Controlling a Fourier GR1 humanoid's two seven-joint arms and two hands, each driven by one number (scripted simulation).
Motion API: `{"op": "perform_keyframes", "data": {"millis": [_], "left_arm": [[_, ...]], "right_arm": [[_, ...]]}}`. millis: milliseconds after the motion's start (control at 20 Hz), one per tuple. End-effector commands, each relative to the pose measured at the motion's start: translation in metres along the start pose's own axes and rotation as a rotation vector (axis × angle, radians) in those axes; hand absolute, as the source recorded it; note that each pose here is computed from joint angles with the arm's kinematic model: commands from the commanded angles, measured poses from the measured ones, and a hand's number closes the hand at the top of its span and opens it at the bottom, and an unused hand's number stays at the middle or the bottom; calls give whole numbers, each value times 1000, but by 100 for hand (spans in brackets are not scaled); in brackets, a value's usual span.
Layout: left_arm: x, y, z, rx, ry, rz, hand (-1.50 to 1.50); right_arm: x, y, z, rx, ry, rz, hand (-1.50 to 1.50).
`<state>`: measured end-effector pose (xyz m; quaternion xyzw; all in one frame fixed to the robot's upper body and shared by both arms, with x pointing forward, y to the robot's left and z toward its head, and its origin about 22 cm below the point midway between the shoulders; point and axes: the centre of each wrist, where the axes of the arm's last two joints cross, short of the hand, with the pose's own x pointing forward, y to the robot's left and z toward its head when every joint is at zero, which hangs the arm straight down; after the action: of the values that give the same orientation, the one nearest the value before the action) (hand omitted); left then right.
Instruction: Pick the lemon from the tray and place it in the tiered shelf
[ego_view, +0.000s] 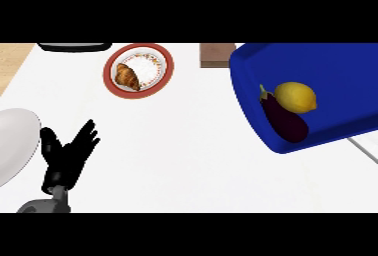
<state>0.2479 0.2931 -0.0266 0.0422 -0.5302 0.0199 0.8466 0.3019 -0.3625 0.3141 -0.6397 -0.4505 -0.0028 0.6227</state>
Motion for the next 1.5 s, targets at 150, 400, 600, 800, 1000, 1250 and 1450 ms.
{"op": "perform_keyframes", "data": {"millis": [150, 400, 600, 800, 1000, 1250, 1450], "left_arm": [[6, -6, -10, -9, -10, 5, 0], [-3, 13, -3, 10, 3, -3, 0], [-11, 1, 3, -1, -1, -8, 0], [-10, 3, 7, -10, 1, 3, 0], [3, 9, -10, 25, 5, -5, 0], [7, 12, 5, 16, 11, 16, 0], [-12, 2, 3, 26, 31, 19, 0]], "right_arm": [[-10, -2, -6, -119, 80, -244, -150], [-9, -24, -2, -126, 81, -440, -150], [-21, -37, -2, -166, 85, -593, -150], [-18, -55, -1, -299, 138, -677, -150], [-37, -94, 7, -432, 158, -627, -150], [-89, -132, 2, -556, 278, -692, -150], [-115, -161, 37, -573, 297, -734, -150]]}}
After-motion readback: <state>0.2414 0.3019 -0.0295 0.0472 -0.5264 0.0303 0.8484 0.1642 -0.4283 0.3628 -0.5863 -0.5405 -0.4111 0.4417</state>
